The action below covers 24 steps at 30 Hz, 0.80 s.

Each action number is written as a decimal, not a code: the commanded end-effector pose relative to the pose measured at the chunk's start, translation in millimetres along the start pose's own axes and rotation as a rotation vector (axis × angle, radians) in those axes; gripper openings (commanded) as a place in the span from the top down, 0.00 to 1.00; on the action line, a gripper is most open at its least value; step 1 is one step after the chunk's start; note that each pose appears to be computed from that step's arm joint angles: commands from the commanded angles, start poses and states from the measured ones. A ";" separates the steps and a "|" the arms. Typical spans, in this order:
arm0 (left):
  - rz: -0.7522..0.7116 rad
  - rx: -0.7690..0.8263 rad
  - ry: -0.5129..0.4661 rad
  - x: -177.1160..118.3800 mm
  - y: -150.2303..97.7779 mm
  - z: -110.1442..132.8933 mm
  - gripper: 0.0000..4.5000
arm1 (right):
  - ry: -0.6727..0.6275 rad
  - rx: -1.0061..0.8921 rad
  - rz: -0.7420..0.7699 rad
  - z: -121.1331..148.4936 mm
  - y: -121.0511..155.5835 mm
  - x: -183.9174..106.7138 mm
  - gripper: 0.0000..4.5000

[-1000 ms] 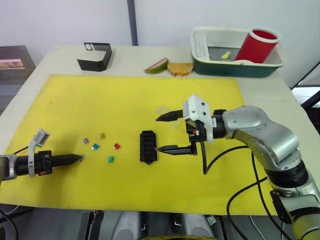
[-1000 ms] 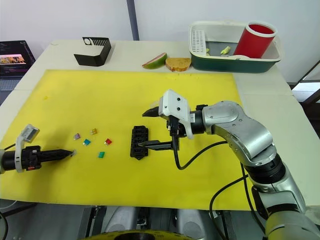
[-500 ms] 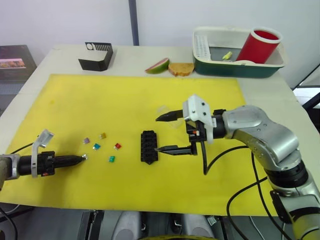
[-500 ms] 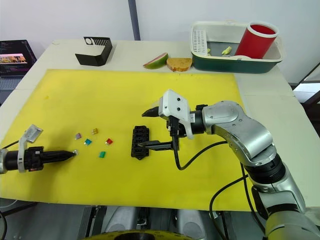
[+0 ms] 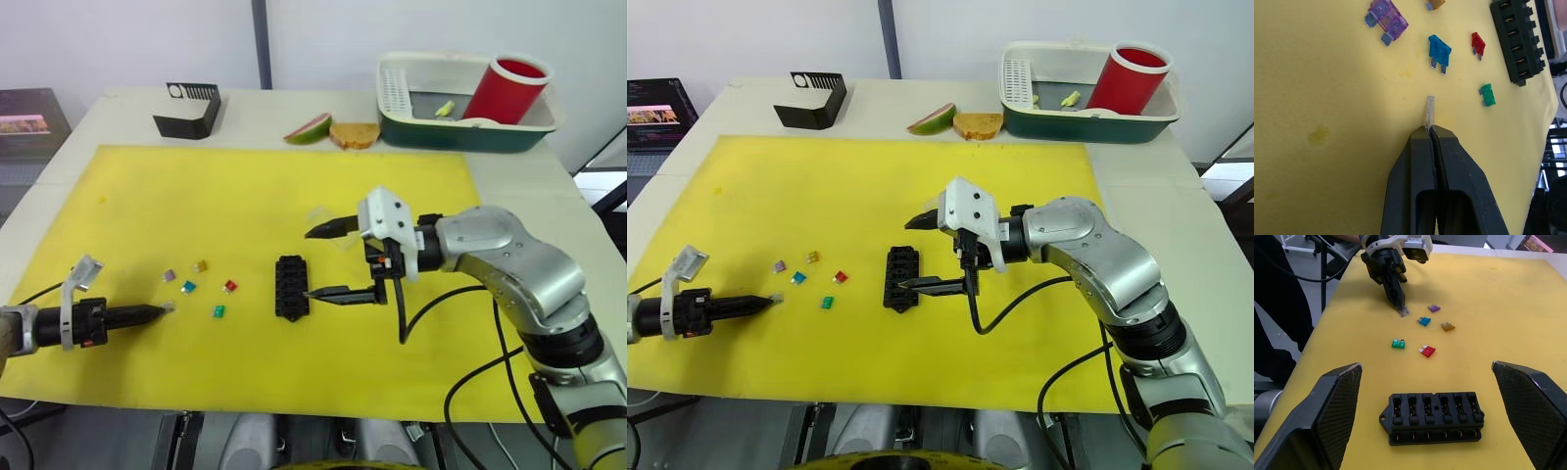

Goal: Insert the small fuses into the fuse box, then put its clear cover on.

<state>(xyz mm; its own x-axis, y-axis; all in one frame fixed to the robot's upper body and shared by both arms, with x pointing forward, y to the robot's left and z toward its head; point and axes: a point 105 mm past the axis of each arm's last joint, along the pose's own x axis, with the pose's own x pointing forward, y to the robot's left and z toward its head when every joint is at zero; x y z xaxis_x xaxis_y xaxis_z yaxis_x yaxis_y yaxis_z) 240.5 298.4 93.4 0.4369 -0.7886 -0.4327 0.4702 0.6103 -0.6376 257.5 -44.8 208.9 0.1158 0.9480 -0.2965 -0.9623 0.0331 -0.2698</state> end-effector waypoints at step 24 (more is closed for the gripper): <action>0.073 -0.030 -0.010 -15.1 12.9 -16.6 0.99 | -0.025 -0.049 0.009 7.5 3.4 3.8 0.00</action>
<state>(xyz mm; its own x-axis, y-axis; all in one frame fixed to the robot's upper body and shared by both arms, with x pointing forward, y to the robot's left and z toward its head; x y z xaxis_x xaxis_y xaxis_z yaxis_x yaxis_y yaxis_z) 229.8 307.8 86.3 0.4632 -0.7753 -0.4294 0.4521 0.6235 -0.6378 256.5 -41.5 207.2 0.1061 0.9492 -0.2964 -0.9611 0.0214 -0.2754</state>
